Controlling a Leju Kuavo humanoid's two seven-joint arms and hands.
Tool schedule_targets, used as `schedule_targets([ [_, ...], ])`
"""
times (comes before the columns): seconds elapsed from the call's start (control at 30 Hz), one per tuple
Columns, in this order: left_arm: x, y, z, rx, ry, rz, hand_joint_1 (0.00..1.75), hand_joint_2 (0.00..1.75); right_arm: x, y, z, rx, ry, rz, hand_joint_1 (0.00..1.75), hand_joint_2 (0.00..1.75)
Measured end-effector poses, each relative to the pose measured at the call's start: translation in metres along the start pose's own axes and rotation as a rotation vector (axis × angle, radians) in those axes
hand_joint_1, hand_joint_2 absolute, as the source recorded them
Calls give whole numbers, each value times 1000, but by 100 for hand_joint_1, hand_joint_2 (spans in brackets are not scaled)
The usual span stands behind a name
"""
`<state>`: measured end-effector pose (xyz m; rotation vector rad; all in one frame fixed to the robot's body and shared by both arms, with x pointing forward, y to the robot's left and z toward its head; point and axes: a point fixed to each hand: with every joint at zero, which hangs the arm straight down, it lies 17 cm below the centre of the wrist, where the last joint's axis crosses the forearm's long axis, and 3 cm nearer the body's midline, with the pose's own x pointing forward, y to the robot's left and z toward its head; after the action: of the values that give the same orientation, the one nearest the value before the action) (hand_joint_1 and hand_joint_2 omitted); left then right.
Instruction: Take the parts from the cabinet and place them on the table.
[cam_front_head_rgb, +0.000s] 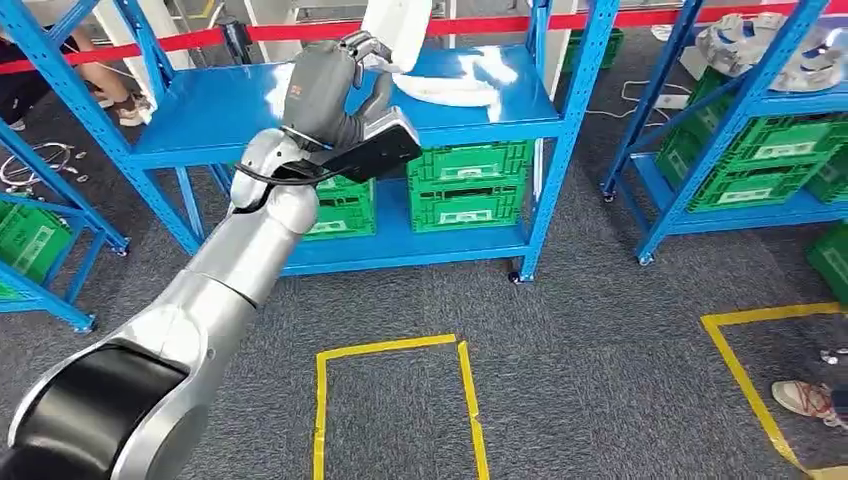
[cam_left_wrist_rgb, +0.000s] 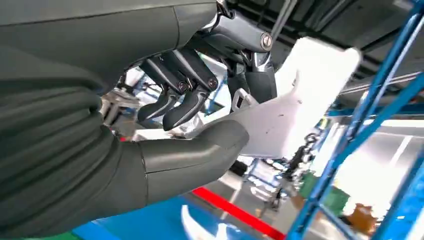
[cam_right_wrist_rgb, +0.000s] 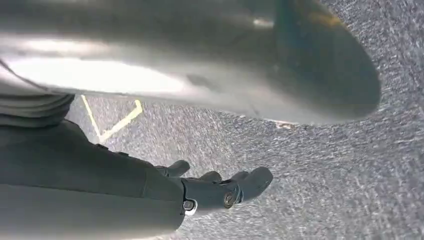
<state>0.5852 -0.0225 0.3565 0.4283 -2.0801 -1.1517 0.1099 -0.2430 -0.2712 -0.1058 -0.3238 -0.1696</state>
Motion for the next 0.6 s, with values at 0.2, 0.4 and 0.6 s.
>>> schedule_targets([
  [0.2, 24, -2, -9, -3, -27, -15, 175, 175, -2, -2, 0, -5, 8, -4, 0, 0],
  [0.4, 40, -17, -12, -34, -38, 17, 175, 175, -4, -9, -1, -17, 25, -9, 0, 0],
  [0.6, 64, -21, -17, -39, -66, 64, 175, 175, -5, -14, -2, -31, 35, -22, 0, 0],
])
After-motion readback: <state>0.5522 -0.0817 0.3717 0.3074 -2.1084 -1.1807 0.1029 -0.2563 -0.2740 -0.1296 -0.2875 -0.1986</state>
